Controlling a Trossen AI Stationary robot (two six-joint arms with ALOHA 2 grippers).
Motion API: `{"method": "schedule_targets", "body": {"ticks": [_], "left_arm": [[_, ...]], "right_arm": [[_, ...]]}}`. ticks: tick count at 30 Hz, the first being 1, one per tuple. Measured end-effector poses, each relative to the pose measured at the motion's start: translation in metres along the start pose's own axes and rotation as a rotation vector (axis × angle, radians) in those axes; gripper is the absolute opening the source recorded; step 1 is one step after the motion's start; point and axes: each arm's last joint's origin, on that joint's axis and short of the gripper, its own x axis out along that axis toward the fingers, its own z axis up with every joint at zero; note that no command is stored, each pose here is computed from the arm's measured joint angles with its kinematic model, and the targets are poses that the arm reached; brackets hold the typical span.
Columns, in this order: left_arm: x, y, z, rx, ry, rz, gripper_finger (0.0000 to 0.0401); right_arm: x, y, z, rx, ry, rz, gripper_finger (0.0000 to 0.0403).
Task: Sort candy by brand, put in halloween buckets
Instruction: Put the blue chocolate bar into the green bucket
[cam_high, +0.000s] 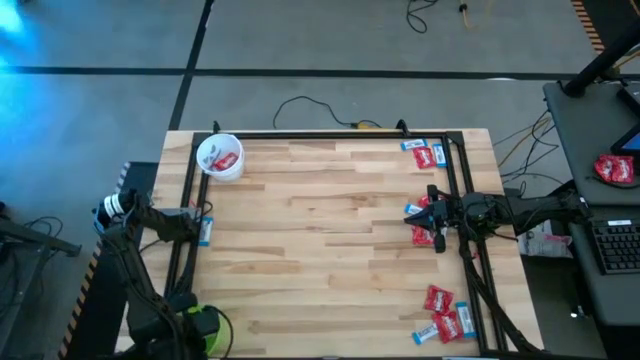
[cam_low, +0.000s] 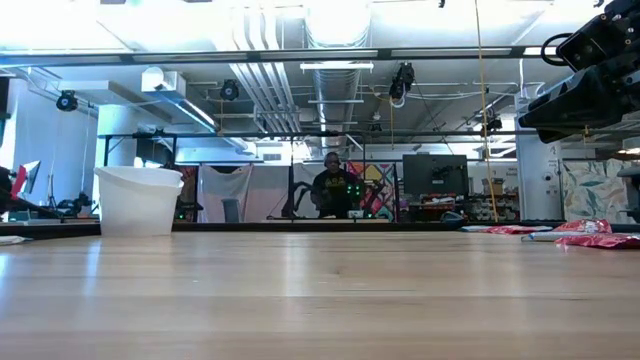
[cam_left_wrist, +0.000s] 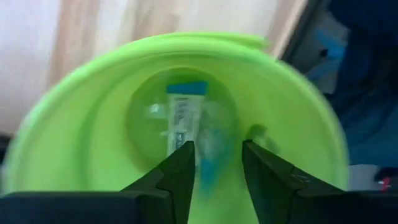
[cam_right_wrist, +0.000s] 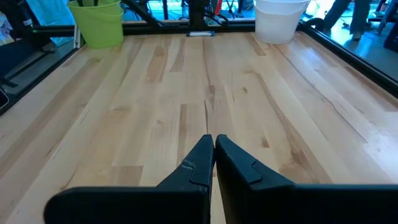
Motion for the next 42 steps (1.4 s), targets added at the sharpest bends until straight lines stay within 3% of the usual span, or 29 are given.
{"method": "schedule_targets", "body": {"ticks": [7,13,18,22,27,32,38,42], "left_arm": [[-0.01,0.007,0.013,-0.011,0.045,0.006,0.0161],[-0.051,0.007,0.037,0.148,0.008,-0.095,0.0173],[-0.084,0.024,0.068,0.192,-0.087,0.026,0.0173],[-0.09,0.044,0.094,0.226,-0.083,0.164,0.0172],[-0.07,0.081,0.123,0.249,0.074,0.294,0.0165],[-0.028,0.129,0.144,0.221,0.253,0.37,0.0156],[0.019,0.193,0.15,0.154,0.457,0.438,0.0152],[0.035,0.229,0.145,0.115,0.597,0.457,0.0152]], "right_arm": [[0.0,0.0,0.0,0.0,0.0,0.0,0.0009],[0.0,0.0,0.0,0.0,0.0,0.0,0.0009],[0.0,0.0,0.0,0.0,-0.001,0.0,0.0009],[0.0,0.0,0.0,0.0,0.0,0.0,0.0009],[0.0,0.0,0.0,0.0,0.0,0.0,0.0009],[0.0,0.0,0.0,0.0,0.0,0.0,0.0009],[0.0,0.0,0.0,0.0,0.0,0.0,0.0009],[0.0,0.0,0.0,0.0,-0.001,0.0,0.0009]]}}
